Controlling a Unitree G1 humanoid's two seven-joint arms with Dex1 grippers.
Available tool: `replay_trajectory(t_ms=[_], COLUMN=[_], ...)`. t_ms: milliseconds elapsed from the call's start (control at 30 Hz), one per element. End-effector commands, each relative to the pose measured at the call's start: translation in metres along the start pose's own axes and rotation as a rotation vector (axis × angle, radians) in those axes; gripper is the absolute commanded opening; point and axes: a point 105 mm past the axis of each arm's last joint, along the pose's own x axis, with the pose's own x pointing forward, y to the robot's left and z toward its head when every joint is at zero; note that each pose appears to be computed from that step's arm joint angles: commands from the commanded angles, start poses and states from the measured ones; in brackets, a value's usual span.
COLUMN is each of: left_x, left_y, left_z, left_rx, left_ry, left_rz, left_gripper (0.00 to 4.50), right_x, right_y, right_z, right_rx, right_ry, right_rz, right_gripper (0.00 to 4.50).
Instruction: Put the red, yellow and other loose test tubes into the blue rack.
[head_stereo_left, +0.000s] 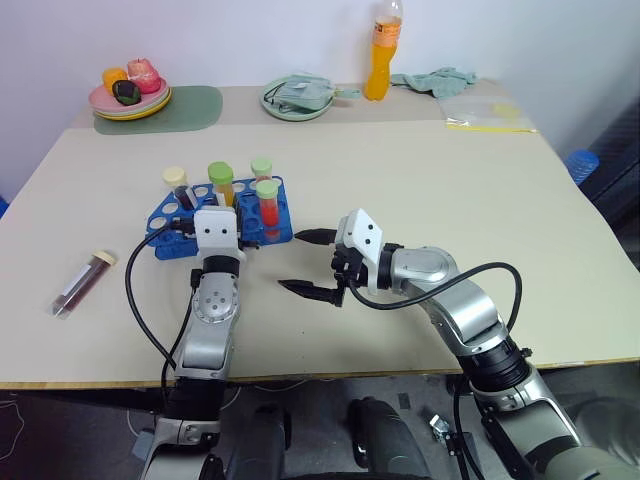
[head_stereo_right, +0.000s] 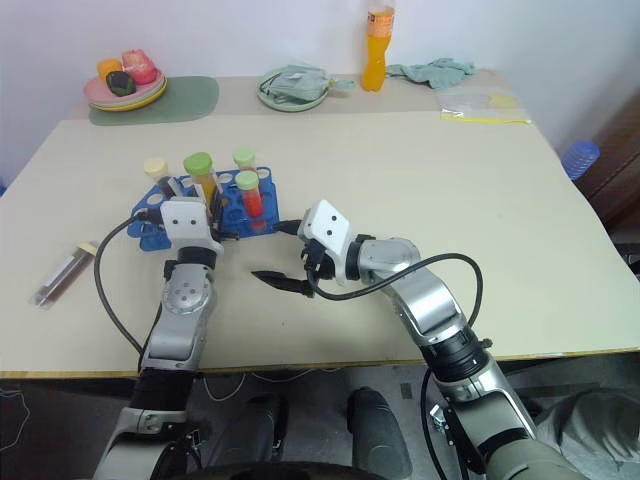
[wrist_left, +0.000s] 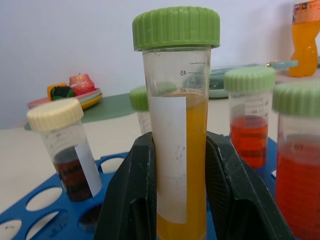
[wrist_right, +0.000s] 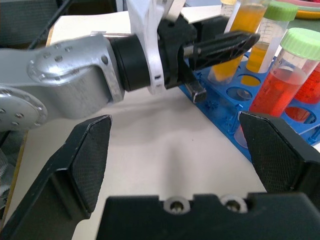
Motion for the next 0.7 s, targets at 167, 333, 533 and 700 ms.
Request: replay_trajectory(t_ms=[167, 333, 533, 700], left_x=[0.002, -0.004, -0.008, -0.018], left_y=[-0.009, -0.029, -0.019, 0.014], left_z=[0.003, 0.005, 0.007, 0.042], left_rx=[-0.103, -0.196, -0.181, -0.222], left_ry=[-0.038, -0.033, -0.042, -0.112], left_rz=[-0.023, -0.121, -0.076, -0.050], left_gripper=[0.78, 1.76, 4.44, 4.44], right_x=[-0.003, -0.004, -0.004, -0.005], right_y=[0.003, 0.004, 0.004, 0.005], right_z=[0.019, 0.019, 0.019, 0.020], right_rx=[-0.044, -0.047, -0.048, -0.044], right_ry=[-0.056, -0.053, -0.053, -0.053], right_rz=[0.000, 0.001, 0.004, 0.002], right_gripper=[4.50, 4.50, 4.50, 4.50])
